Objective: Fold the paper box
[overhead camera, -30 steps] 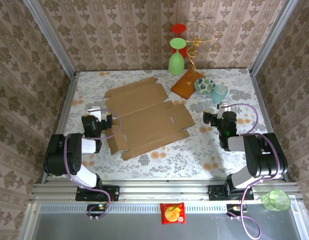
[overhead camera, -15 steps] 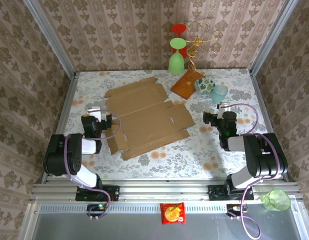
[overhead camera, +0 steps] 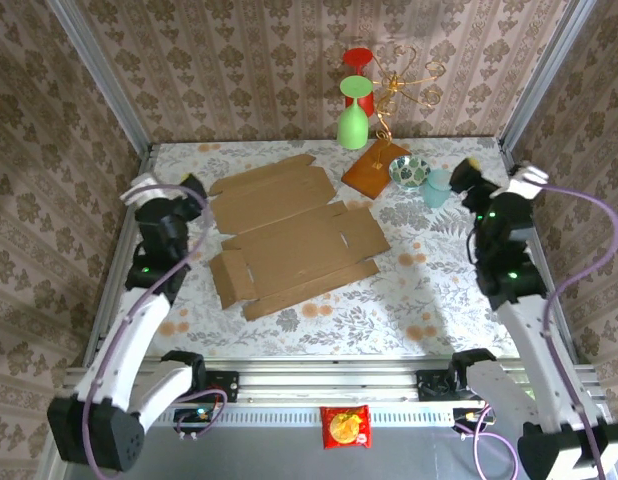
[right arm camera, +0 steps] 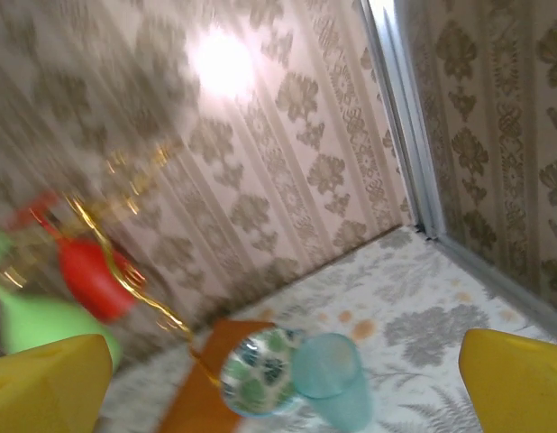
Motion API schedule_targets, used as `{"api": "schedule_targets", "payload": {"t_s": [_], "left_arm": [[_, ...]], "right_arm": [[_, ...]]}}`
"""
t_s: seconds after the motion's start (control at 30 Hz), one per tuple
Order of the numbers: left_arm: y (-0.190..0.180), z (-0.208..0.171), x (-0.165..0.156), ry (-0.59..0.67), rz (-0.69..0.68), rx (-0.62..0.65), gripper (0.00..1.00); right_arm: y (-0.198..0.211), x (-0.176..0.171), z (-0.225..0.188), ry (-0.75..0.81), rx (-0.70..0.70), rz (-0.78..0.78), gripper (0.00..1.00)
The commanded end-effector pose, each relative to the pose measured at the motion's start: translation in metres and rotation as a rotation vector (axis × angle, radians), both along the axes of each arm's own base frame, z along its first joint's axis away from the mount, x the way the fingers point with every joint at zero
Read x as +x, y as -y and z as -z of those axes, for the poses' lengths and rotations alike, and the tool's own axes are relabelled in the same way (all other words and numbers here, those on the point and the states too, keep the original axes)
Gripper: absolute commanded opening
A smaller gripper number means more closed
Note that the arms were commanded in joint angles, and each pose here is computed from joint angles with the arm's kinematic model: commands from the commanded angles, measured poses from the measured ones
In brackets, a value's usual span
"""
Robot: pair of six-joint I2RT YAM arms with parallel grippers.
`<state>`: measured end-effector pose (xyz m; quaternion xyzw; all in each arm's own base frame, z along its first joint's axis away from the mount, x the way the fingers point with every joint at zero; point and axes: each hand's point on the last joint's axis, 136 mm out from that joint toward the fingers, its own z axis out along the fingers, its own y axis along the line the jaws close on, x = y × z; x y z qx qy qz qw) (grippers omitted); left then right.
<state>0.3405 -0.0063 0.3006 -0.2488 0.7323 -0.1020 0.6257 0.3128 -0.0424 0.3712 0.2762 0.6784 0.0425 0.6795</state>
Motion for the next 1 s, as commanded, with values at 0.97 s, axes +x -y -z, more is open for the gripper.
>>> {"api": "schedule_targets", "payload": {"t_s": [0.97], "left_arm": [[0.089, 0.256, -0.13, -0.499, -0.141, -0.893, 0.61]], "right_arm": [[-0.192, -0.05, 0.212, -0.672, 0.758, -0.66, 0.72]]}}
